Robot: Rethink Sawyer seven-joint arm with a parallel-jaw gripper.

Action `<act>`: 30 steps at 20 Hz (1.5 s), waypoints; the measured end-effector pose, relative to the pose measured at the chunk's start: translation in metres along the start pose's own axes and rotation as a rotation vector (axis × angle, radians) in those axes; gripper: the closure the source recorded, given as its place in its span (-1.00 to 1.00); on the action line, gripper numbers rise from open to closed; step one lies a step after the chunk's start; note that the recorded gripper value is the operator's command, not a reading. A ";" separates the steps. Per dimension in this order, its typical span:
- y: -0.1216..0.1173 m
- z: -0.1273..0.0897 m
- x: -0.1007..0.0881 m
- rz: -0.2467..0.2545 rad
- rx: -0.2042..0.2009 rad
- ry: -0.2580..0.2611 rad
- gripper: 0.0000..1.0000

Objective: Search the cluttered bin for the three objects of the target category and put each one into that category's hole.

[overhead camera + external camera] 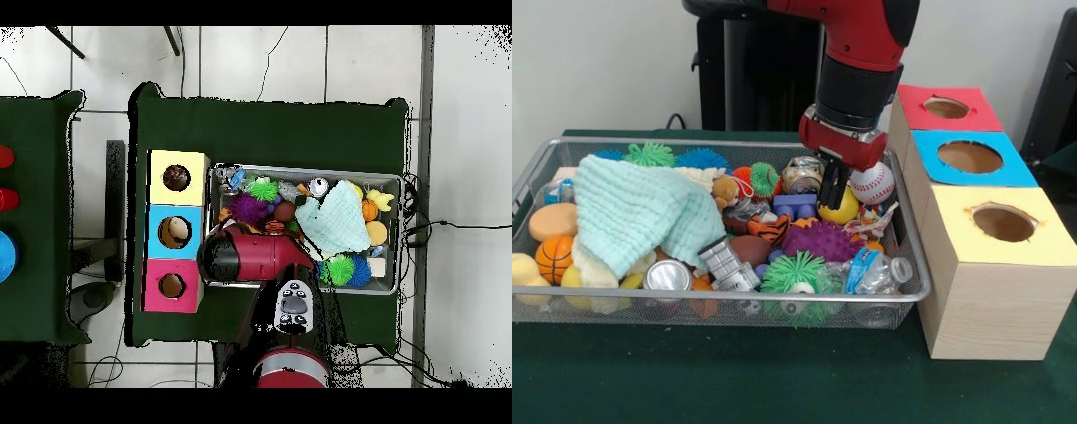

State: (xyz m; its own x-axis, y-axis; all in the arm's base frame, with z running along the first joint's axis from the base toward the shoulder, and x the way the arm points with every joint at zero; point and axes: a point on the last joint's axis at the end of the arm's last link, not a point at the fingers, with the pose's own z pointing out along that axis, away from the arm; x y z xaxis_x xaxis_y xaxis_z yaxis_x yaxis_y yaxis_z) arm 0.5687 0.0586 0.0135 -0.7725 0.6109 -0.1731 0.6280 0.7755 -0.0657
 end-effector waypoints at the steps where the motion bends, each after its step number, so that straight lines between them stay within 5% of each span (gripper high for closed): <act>1: -0.001 0.000 0.002 -0.004 0.002 0.003 1.00; 18: 0.008 0.002 0.049 -0.094 0.022 0.033 1.00; 30: 0.006 0.003 0.051 -0.101 0.031 0.028 1.00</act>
State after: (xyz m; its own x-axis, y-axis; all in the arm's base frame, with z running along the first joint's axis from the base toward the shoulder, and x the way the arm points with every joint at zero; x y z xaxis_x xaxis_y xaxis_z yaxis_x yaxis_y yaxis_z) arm 0.5331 0.0938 0.0008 -0.8338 0.5349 -0.1367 0.5495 0.8279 -0.1122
